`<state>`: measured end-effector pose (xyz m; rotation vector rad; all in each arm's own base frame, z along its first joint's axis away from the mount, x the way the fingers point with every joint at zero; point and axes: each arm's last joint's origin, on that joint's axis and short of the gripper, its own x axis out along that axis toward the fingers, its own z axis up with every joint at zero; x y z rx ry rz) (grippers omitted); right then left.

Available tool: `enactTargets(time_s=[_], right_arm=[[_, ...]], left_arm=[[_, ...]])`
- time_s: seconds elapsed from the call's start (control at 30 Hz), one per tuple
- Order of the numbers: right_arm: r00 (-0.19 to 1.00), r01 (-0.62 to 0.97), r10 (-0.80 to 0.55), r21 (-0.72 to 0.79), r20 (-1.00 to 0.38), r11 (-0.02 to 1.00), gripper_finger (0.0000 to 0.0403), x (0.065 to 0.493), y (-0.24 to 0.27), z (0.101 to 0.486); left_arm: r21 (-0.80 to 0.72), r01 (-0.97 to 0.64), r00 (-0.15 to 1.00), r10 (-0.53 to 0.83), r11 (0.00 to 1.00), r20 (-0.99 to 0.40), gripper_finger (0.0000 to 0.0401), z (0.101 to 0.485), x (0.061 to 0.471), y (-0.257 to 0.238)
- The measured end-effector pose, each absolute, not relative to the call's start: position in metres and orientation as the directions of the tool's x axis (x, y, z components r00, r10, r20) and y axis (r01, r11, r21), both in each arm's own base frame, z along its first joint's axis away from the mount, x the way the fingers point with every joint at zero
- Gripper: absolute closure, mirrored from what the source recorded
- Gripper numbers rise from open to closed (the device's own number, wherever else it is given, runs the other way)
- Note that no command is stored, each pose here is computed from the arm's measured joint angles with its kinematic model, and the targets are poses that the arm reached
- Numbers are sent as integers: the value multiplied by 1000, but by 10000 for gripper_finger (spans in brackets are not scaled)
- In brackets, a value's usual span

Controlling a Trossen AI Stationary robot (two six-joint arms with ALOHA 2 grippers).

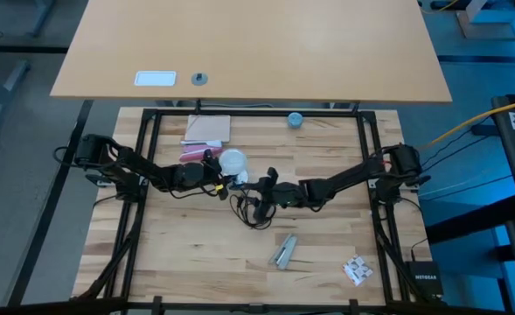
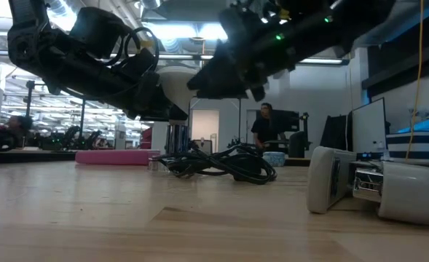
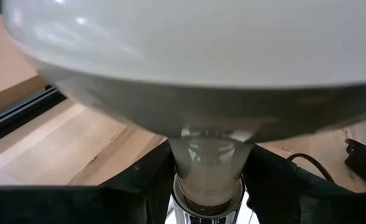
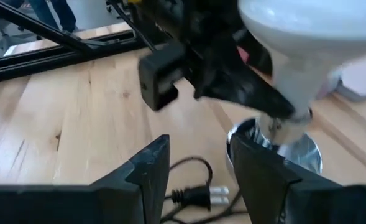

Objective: Screw lightbulb
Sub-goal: Insert the lightbulb into the lamp

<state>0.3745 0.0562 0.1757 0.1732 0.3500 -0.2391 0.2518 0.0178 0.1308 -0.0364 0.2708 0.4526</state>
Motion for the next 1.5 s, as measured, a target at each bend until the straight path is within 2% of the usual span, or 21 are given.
enactTargets(time_s=[0.2, 0.6, 1.0, 1.33, 1.5], right_arm=[[866, 301, -241, 72, -438, 951, 231, 378, 56, 172], [811, 434, -242, 270, -533, 860, 231, 380, 57, 141], [806, 442, -244, 276, -539, 854, 231, 401, 60, 121], [658, 488, -273, 122, -702, 864, 231, 406, 61, 117], [641, 492, -277, 106, -715, 864, 231, 405, 61, 117]], left_arm=[[25, -437, 864, 427, 899, -266, 231, 131, 252, 18], [26, -437, 864, 427, 899, -267, 231, 131, 252, 18], [28, -437, 862, 427, 899, -272, 231, 130, 252, 18], [28, -436, 862, 427, 899, -273, 231, 130, 252, 18], [28, -436, 862, 427, 899, -273, 231, 130, 251, 18]])
